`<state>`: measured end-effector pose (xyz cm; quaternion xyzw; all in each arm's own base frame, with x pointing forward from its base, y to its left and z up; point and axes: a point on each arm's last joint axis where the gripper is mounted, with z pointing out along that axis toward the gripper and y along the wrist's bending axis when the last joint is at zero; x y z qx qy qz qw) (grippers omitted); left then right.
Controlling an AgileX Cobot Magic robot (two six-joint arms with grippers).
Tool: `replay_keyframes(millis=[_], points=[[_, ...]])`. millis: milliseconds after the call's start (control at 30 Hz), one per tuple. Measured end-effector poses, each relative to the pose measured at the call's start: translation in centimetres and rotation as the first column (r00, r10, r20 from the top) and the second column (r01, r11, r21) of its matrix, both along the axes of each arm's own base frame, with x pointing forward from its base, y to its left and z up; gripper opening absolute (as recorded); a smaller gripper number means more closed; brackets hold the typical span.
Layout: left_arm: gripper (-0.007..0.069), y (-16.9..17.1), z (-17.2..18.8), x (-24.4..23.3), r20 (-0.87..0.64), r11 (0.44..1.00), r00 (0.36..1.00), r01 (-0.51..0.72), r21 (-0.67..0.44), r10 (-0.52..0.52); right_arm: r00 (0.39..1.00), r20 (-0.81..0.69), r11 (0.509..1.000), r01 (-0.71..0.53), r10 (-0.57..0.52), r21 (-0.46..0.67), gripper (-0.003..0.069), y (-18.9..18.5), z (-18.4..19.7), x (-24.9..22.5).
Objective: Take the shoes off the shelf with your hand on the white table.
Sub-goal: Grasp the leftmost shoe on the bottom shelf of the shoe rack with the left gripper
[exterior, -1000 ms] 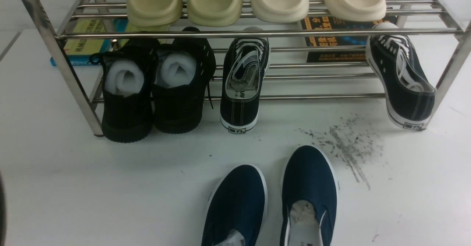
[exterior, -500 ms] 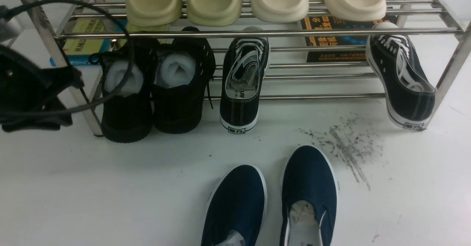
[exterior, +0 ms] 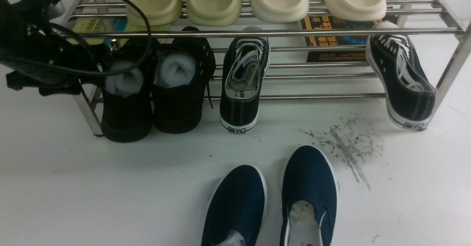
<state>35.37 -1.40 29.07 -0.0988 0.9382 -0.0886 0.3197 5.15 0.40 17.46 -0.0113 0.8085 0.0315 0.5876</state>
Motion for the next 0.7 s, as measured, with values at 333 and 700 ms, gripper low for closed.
replay_keyframes(millis=[333, 700], points=[[0.0372, -0.5, -3.1, 1.5, -0.078, 0.996, 0.997, -0.033, -0.083, 0.026, 1.000, -0.001, 1.000, 0.000, 0.000, 0.000, 0.0237, 0.0, 0.0, 0.0], [0.0073, -0.6, -4.3, 1.5, -0.152, 0.996, 0.988, -0.031, -0.089, 0.018, 1.000, -0.001, 1.000, 0.000, 0.000, 0.000, 0.0237, 0.0, 0.0, 0.0]])
